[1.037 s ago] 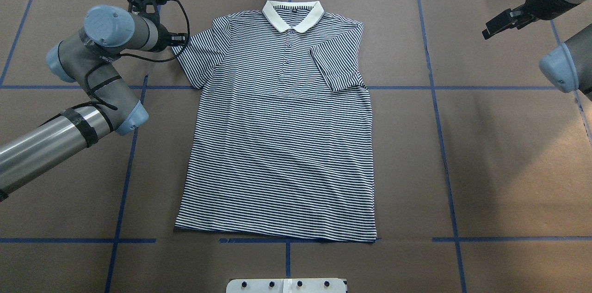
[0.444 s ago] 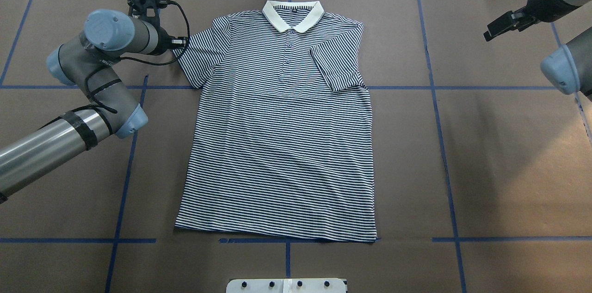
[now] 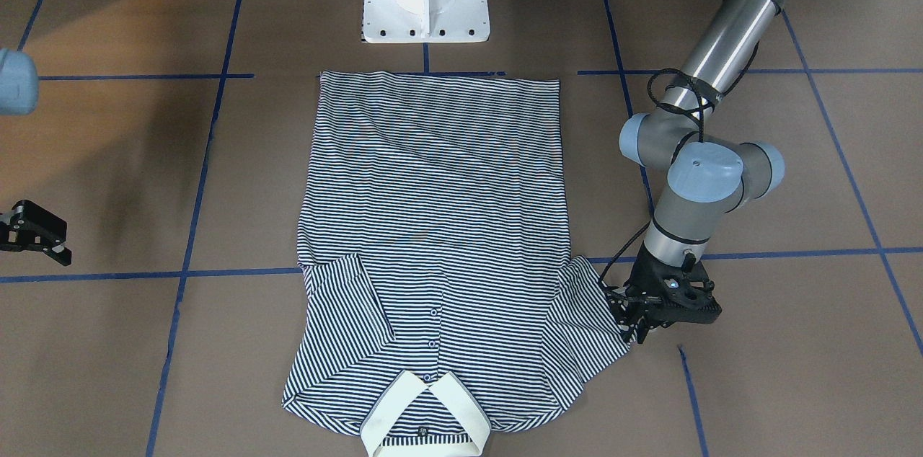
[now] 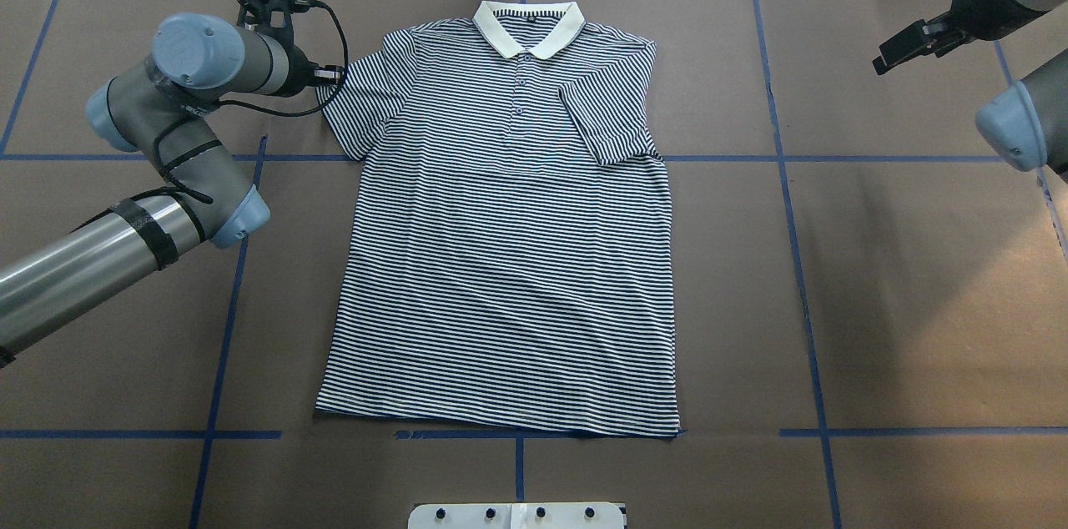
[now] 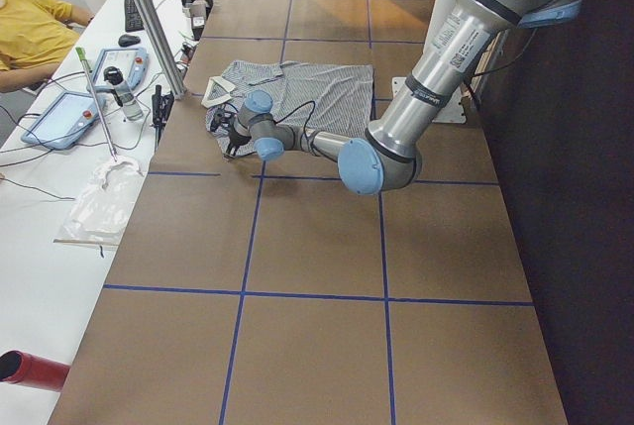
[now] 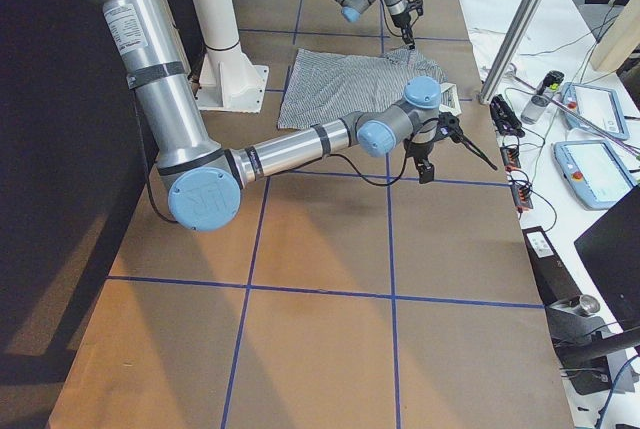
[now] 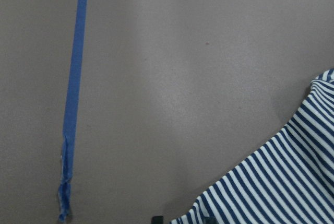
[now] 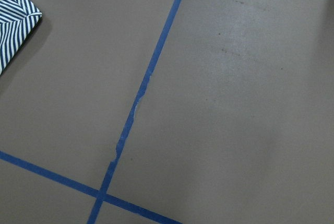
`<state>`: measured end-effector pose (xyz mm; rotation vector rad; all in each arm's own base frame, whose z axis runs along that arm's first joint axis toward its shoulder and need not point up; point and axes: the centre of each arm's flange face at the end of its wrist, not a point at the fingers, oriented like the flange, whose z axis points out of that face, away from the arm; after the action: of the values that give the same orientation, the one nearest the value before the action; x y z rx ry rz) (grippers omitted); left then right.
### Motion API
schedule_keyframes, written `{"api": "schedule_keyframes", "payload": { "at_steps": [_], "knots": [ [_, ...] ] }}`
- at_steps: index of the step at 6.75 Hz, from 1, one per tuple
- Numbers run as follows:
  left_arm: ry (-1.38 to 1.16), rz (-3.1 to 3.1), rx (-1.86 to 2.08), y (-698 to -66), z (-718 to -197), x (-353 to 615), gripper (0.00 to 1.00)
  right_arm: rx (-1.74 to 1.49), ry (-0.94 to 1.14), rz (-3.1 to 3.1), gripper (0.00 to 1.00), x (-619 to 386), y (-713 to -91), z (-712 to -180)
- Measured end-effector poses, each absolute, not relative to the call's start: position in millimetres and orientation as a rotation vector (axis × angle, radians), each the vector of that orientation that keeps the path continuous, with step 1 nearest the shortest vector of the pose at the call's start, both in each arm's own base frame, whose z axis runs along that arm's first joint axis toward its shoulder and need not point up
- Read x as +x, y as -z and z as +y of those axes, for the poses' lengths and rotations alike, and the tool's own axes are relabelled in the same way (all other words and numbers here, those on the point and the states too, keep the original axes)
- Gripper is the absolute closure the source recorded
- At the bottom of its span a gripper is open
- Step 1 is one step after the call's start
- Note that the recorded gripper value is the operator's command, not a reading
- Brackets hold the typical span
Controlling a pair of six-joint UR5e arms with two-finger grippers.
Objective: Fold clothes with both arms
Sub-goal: 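Fold the sleeve with the left gripper inward across the shirt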
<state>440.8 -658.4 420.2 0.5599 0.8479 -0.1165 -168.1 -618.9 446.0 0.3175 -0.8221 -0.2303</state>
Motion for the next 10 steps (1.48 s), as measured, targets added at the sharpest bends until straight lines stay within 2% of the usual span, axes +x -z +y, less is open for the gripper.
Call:
{"api": "schedule_keyframes", "payload": {
  "at_steps": [3,5,8,9,10],
  "knots": [
    [0.123,0.862,0.563,-393.6,-661.2,444.5,1.00,0.318,0.230,-0.822,0.00,-168.1,-445.8,-618.8],
    [0.199,0.850,0.477,-323.5,-669.7,476.4,1.00,0.318,0.230,-0.822,0.00,-167.8,-445.8,-618.3],
    [0.292,0.844,0.361,-239.1,-645.8,561.8,1.00,0.317,0.230,-0.822,0.00,-167.3,-448.7,-616.9],
    [0.303,0.838,0.350,-231.9,-640.8,578.1,0.54,0.315,0.229,-0.821,0.00,-167.1,-450.0,-616.4],
    [0.306,0.832,0.352,-230.4,-638.6,584.7,0.01,0.315,0.228,-0.821,0.00,-167.0,-450.3,-616.1]
  ]
}}
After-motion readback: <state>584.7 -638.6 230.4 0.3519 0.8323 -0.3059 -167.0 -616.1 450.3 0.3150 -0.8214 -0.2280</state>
